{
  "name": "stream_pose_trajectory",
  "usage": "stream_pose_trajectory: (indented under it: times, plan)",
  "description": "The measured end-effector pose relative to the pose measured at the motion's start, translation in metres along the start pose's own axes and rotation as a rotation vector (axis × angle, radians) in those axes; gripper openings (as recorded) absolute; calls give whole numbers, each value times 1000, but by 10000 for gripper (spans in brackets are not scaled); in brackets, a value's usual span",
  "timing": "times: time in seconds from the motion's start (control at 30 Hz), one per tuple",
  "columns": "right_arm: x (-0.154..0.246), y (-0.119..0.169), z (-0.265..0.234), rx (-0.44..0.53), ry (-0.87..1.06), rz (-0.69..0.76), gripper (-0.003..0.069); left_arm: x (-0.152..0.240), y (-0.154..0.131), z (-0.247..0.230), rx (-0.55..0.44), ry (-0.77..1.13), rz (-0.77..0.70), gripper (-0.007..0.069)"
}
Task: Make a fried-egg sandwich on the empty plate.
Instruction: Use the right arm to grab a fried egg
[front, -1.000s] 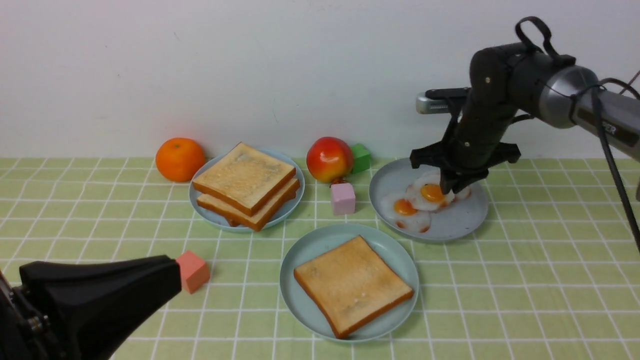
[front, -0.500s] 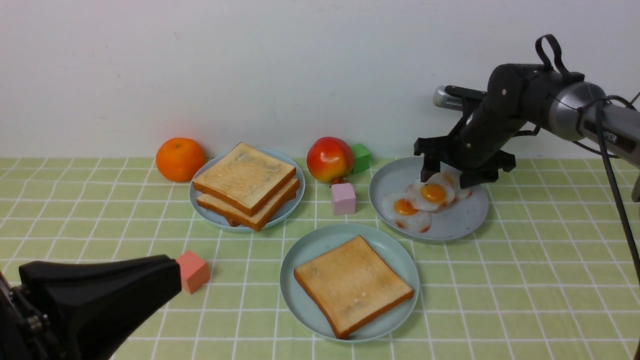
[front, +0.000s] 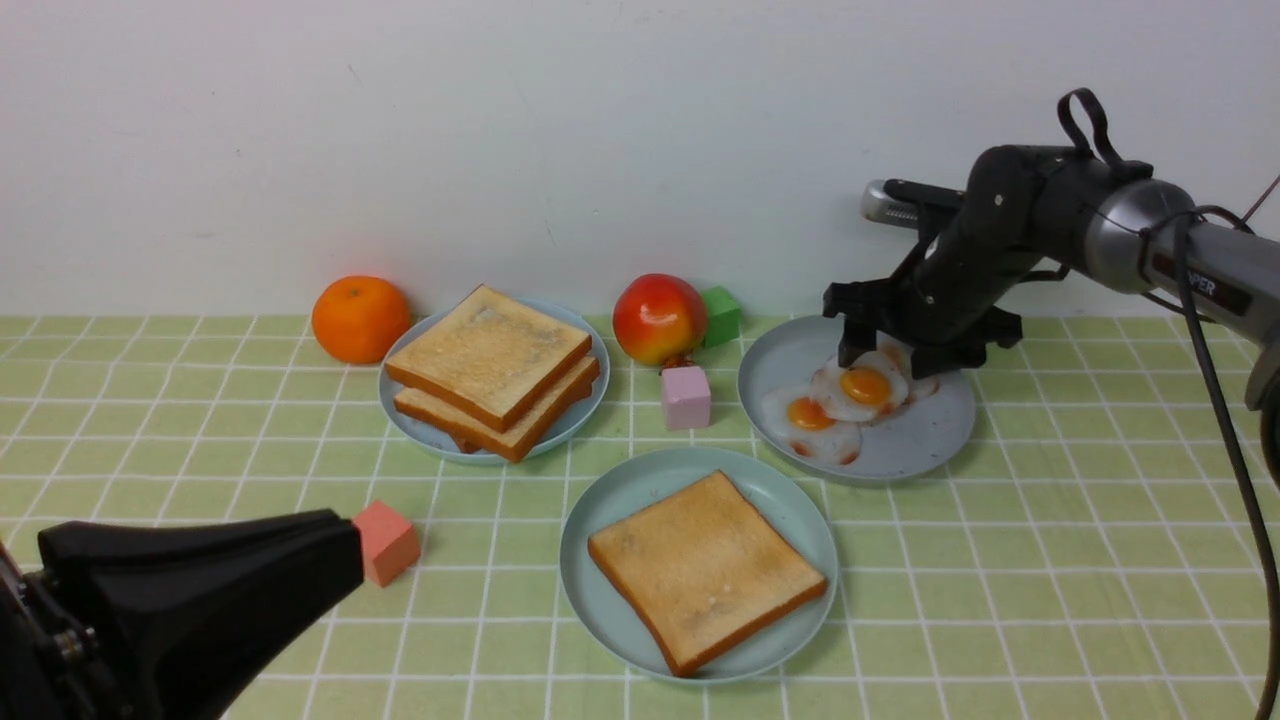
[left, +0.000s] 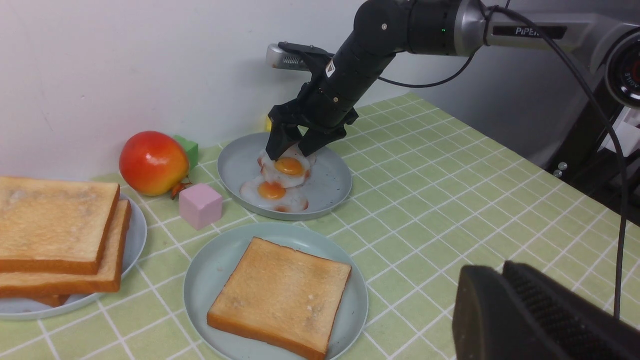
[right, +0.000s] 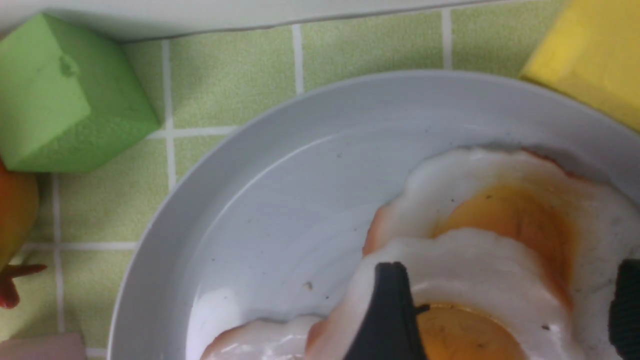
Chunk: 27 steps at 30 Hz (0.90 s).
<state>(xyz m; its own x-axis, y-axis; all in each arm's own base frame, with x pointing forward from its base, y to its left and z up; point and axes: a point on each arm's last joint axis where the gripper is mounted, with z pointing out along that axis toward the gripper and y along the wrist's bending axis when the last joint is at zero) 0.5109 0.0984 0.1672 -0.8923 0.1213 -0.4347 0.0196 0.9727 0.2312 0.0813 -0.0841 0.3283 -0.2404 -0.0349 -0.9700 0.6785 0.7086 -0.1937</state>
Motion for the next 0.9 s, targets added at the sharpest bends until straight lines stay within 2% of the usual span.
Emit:
stream_pose_trajectory:
  times: [0.23,0.27,0.3,0.37,0.4,0.43,0.47,0.57,0.77,0.9]
  plan:
    - [2,1,-2,-2,25,-25,320,0,0,0,0,0,0,57]
    - [2,1,-4,-1,34,-46,235,0,0,0,0,0,0,60]
    - [4,0,-4,1,54,-59,188,0,0,0,0,0,0,60]
    - [5,1,-7,2,71,-86,114,0,0,0,0,0,0,61]
    - [5,1,-8,1,72,-90,106,0,0,0,0,0,0,60]
    - [6,1,-12,2,90,-110,35,0,0,0,0,0,0,62]
    - [7,1,-13,2,97,-118,15,0,0,0,0,0,0,62]
    - [5,3,-24,0,106,-138,-11,0,0,0,0,0,0,62]
    - [4,7,-47,-5,125,-168,-11,0,0,0,0,0,0,67]
    - [11,6,-56,13,218,-241,-11,0,0,0,0,0,0,68]
